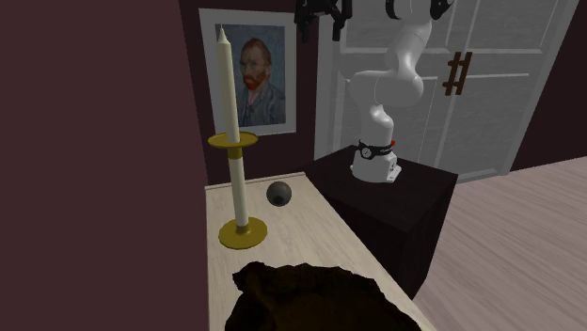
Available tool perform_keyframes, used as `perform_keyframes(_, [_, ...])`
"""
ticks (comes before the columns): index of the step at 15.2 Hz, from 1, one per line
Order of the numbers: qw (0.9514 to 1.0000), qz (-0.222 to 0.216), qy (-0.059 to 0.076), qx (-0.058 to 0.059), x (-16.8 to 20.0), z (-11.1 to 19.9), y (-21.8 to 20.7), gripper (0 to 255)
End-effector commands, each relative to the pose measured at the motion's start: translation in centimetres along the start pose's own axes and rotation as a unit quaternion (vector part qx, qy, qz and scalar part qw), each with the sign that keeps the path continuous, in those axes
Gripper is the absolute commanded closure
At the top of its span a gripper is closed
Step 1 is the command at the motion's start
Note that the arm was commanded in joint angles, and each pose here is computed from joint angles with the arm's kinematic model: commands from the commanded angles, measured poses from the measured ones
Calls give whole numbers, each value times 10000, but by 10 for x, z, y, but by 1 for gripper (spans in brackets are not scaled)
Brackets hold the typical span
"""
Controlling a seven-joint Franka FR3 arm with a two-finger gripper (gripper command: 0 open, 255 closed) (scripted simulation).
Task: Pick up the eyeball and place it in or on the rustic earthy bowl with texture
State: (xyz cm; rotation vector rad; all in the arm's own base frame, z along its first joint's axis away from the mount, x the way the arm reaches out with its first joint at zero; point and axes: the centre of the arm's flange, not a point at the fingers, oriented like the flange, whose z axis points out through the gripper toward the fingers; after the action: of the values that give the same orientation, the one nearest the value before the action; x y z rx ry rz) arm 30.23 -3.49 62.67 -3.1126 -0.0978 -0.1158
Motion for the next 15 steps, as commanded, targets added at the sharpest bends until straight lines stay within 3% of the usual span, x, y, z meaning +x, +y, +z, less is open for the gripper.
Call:
perform_keyframes(1, [10000, 0, 0, 0, 0, 0, 0, 0])
perform_keyframes(15, [9977, 91, 350, -568, 71, 163, -51, 0])
